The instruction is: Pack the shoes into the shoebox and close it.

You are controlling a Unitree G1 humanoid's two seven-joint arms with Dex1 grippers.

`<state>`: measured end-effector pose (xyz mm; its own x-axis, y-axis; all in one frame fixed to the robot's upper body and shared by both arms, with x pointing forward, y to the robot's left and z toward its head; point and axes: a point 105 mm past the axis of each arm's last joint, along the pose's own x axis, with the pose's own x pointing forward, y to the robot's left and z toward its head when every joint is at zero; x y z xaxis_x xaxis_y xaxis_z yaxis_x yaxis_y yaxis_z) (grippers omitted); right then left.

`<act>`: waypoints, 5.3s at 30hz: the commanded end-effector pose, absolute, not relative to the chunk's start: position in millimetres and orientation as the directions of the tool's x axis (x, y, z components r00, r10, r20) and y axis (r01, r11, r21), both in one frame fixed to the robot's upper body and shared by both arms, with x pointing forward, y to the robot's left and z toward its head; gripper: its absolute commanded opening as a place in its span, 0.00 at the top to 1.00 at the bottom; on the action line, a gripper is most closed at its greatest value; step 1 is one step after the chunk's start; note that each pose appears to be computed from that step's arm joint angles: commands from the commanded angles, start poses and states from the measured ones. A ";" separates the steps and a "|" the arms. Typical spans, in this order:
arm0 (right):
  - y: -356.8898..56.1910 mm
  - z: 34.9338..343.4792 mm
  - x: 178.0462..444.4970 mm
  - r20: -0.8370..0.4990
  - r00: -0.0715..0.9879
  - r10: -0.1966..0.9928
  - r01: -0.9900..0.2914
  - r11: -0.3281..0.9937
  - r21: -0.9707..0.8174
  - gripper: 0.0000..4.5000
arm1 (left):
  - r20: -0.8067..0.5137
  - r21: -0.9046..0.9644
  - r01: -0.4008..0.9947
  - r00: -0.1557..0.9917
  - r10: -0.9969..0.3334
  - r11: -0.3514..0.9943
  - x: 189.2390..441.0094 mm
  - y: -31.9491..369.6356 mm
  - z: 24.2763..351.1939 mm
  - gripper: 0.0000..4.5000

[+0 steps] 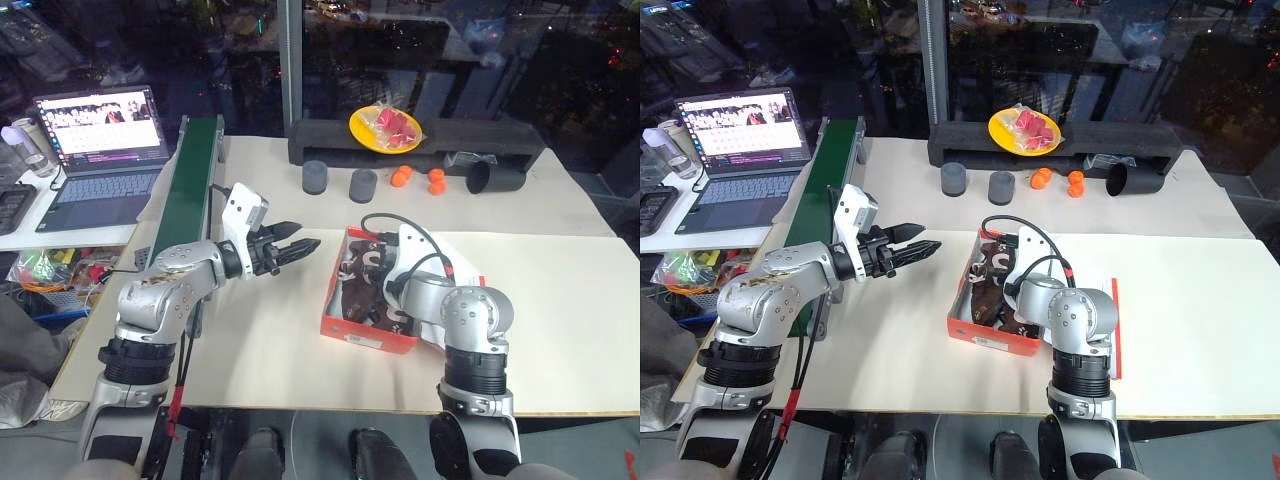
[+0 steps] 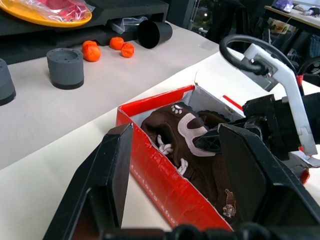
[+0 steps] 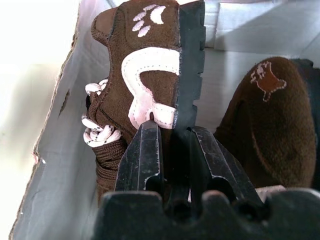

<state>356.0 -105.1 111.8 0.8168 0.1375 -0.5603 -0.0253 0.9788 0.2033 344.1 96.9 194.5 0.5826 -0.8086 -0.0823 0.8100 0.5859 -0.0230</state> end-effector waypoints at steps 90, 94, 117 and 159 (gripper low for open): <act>-269.0 44.5 341.8 -0.567 0.773 -0.285 0.622 0.162 0.766 0.99 | -0.128 0.039 0.943 0.332 -0.935 0.330 347.1 49.6 199.2 0.35; -283.7 44.6 348.6 -0.554 0.772 -0.312 0.611 0.123 0.782 0.99 | -0.131 0.041 0.943 0.332 -0.934 0.329 347.4 50.3 200.3 0.35; -174.1 212.7 325.0 0.143 0.930 0.340 -0.369 0.861 0.350 0.99 | -0.146 0.048 0.939 0.345 -0.927 0.341 347.9 52.1 200.8 0.35; -261.7 231.3 346.2 0.035 0.994 -0.104 0.109 0.964 -0.242 0.99 | 0.046 -0.047 0.434 0.900 -0.432 0.899 394.4 133.1 189.1 0.35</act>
